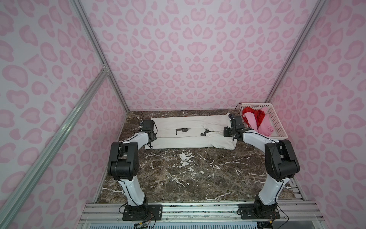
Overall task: Fold and stack t-shirts
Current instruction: Fold the T-shirt.
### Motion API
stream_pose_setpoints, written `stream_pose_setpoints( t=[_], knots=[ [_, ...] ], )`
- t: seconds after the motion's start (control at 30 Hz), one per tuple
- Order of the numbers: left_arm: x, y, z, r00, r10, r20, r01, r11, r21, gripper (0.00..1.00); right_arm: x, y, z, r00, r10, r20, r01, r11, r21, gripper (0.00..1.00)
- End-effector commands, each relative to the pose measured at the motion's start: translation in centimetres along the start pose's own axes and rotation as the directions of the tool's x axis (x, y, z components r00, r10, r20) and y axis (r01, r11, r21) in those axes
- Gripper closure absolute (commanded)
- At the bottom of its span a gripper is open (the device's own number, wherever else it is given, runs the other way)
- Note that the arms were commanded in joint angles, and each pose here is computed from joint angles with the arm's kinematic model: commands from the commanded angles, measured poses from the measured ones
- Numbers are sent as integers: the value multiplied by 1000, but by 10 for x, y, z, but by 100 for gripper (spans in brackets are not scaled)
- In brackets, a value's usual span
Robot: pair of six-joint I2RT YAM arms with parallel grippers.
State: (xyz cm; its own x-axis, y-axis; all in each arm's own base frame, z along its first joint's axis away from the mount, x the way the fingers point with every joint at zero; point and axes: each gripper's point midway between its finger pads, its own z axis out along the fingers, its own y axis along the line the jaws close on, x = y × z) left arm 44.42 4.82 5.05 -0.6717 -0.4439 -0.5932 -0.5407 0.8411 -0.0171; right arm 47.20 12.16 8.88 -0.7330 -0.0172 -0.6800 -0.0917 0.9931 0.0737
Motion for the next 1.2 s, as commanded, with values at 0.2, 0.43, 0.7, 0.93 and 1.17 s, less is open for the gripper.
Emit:
stream_pose_setpoints(
  t=[0.2, 0.43, 0.7, 0.93, 1.17],
  knots=[
    [-10, -8, -6, 1000, -10, 24, 9, 999, 50, 89, -23, 1, -14, 998, -1, 68, 1, 1000, 3, 78],
    [-23, -9, -35, 997, -32, 69, 25, 995, 101, 83, -44, 22, -66, 989, -11, 147, 13, 1000, -16, 71],
    [-27, -10, -66, 993, -62, 99, 44, 983, 180, 83, -38, 74, -87, 987, -50, 154, 63, 995, -81, 70],
    [-23, -4, -73, 993, -47, 105, 28, 984, 176, 83, 0, 155, -64, 993, -89, 80, 109, 947, -302, 70],
    [-22, -9, -86, 990, -84, 112, 55, 969, 240, 83, 1, 249, -13, 990, -135, 27, 131, 859, -495, 73]
  ],
)
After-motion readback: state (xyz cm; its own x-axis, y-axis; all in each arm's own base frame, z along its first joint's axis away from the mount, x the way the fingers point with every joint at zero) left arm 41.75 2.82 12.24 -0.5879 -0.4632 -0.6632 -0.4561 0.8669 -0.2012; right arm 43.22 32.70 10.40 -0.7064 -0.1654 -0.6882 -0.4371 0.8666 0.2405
